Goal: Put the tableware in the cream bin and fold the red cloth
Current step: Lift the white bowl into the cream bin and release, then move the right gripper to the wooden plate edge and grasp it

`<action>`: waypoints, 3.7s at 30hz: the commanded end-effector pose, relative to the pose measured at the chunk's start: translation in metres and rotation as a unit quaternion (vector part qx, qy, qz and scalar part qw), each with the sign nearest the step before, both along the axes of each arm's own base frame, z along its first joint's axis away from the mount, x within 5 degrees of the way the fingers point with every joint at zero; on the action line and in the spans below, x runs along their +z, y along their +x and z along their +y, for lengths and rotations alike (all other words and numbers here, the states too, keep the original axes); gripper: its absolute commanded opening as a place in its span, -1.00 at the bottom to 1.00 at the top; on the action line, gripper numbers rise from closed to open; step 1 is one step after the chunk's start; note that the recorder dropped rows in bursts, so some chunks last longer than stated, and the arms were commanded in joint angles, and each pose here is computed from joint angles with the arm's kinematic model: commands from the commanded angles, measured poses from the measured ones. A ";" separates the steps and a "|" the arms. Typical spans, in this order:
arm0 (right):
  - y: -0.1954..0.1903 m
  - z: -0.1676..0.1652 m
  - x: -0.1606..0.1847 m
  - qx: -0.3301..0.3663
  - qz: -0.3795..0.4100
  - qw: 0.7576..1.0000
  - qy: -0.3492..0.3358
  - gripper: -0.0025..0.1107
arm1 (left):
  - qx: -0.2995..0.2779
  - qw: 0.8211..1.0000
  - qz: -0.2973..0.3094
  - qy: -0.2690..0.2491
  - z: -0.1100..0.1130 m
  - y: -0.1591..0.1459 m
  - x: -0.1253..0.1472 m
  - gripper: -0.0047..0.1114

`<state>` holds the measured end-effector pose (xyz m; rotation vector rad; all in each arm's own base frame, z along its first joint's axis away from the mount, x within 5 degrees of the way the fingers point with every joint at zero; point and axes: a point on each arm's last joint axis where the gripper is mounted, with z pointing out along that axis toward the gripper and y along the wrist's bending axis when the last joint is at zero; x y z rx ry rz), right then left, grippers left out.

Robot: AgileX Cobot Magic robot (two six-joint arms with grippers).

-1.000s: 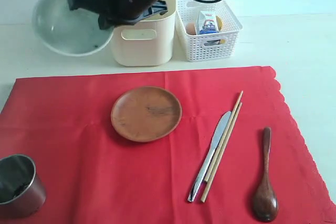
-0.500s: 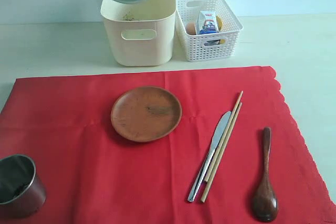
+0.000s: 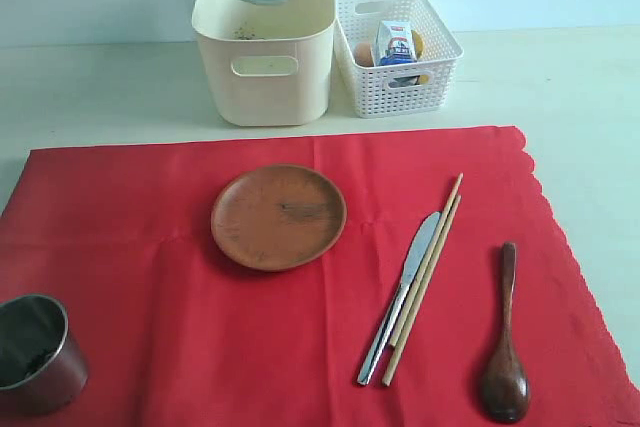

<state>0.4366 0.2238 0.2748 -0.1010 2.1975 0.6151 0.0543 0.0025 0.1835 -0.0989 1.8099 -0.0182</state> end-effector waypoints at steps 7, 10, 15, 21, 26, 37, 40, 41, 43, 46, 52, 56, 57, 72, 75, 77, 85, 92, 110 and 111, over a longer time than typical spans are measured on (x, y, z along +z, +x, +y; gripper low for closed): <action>0.002 -0.002 0.010 -0.007 -0.030 1.000 0.007 0.15 | 0.000 1.000 -0.006 0.000 0.000 0.000 0.001 -0.90; 0.002 -0.002 0.010 -0.006 -0.028 1.000 0.006 0.25 | 0.000 1.000 -0.006 0.000 0.000 0.000 0.001 -0.90; -0.005 -0.003 0.008 0.009 0.011 1.000 -0.011 0.25 | 0.000 1.000 -0.006 0.000 0.000 0.000 0.001 -0.90; -0.018 -0.006 0.017 0.030 0.045 0.998 -0.031 0.24 | 0.000 1.000 -0.006 0.000 0.000 0.000 0.001 -0.90; -0.031 -0.012 0.029 0.063 0.055 0.994 -0.076 0.24 | 0.000 1.000 -0.006 0.000 0.000 0.000 0.001 -0.90; -0.055 -0.031 0.039 0.089 0.114 0.972 -0.187 -0.17 | 0.000 1.000 -0.006 0.000 0.000 0.000 0.001 -0.90; -0.059 -0.032 0.038 0.095 0.135 0.967 -0.195 -0.44 | 0.000 1.000 -0.006 0.000 0.000 0.000 0.001 -0.90; -0.060 -0.033 0.038 0.097 0.140 0.965 -0.197 -0.51 | 0.000 1.000 -0.006 0.000 0.000 0.000 0.001 -0.90; -0.062 -0.033 0.037 0.099 0.150 0.963 -0.201 -0.67 | 0.000 1.000 -0.006 0.000 0.000 0.000 0.001 -0.90; -0.065 -0.035 0.037 0.102 0.163 0.960 -0.206 -0.91 | 0.000 1.000 -0.006 0.000 0.000 0.000 0.001 -0.90; -0.070 -0.032 0.031 0.113 0.191 0.956 -0.190 -0.96 | 0.000 1.000 -0.006 0.000 0.000 0.000 0.001 -0.90; -0.078 -0.033 -0.002 0.119 0.226 0.949 -0.185 -0.96 | 0.000 1.000 -0.006 0.000 0.000 0.000 0.001 -0.90; -0.080 -0.033 -0.010 0.119 0.233 0.948 -0.182 -0.96 | 0.000 1.000 -0.006 0.000 0.000 0.000 0.001 -0.90; -0.087 -0.030 -0.094 0.088 0.309 0.937 -0.136 -0.90 | 0.000 1.000 -0.006 0.000 0.000 0.000 0.001 -0.90; -0.087 -0.021 -0.108 0.079 0.324 0.934 -0.132 -0.68 | 0.000 1.000 -0.006 0.000 0.000 0.000 0.001 -0.90; -0.090 -0.013 -0.118 0.088 0.327 0.930 -0.141 -0.50 | 0.000 1.000 -0.006 0.000 0.000 0.000 0.001 -0.90; -0.086 -0.003 -0.146 0.113 0.300 0.931 -0.175 -0.18 | 0.000 1.000 -0.006 0.000 0.000 0.000 0.001 -0.90; -0.082 0.000 -0.159 0.107 0.293 0.936 -0.164 -0.19 | 0.000 1.000 -0.006 0.000 0.000 0.000 0.001 -0.90; -0.084 0.006 -0.169 0.132 0.303 0.932 -0.146 -0.96 | 0.000 1.000 -0.006 0.000 0.000 0.000 0.001 -0.90; -0.084 0.006 -0.165 0.132 0.299 0.934 -0.144 -0.96 | 0.000 1.000 -0.006 0.000 0.000 0.000 0.001 -0.90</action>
